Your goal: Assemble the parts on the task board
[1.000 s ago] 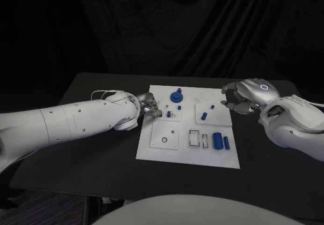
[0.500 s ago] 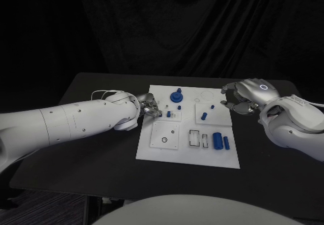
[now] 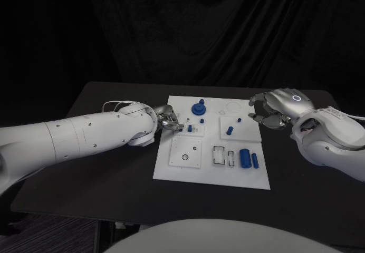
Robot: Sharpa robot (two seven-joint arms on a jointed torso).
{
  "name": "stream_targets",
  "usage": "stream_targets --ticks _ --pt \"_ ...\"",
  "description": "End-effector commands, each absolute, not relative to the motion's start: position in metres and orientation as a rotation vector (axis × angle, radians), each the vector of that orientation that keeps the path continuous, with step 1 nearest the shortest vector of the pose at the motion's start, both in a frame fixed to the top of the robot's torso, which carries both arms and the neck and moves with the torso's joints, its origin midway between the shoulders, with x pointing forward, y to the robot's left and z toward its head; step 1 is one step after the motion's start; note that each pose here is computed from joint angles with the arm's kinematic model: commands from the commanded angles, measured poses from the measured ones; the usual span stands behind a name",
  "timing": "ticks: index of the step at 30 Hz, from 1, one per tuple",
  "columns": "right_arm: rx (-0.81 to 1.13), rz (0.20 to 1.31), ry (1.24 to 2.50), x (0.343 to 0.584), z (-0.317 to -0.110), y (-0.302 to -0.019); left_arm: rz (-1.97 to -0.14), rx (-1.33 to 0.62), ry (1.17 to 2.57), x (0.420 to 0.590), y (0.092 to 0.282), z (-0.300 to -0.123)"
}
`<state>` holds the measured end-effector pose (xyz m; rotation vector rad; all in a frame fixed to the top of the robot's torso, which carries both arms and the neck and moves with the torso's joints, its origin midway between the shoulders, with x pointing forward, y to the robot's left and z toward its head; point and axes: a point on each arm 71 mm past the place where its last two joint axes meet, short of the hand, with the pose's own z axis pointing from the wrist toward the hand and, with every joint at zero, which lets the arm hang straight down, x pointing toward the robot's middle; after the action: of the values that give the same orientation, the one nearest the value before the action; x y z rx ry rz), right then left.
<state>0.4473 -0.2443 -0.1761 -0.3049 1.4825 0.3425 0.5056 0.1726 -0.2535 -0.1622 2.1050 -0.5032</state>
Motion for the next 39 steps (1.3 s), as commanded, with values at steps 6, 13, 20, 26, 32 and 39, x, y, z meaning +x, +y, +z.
stream_targets --ticks 6,13,20,26,32,39 --pt "-0.300 0.328 1.491 0.4473 -0.1773 -0.2449 -0.494 -0.144 2.147 0.5034 0.1711 -0.2583" --pt "-0.300 0.327 1.492 0.4472 -0.1774 -0.2451 -0.473 -0.149 2.162 0.5041 0.1726 -0.2599" --pt "-0.300 0.327 1.493 0.4471 -0.1774 -0.2453 -0.467 -0.151 2.164 0.5051 0.1741 -0.2605" --pt "-0.299 0.327 1.493 0.4471 -0.1774 -0.2450 -0.487 -0.147 2.146 0.5064 0.1741 -0.2596" --pt "-0.297 0.324 1.494 0.4470 -0.1774 -0.2452 -0.497 -0.141 2.144 0.5070 0.1737 -0.2596" --pt "-0.296 0.325 1.493 0.4466 -0.1772 -0.2454 -0.495 -0.142 2.144 0.5078 0.1745 -0.2599"
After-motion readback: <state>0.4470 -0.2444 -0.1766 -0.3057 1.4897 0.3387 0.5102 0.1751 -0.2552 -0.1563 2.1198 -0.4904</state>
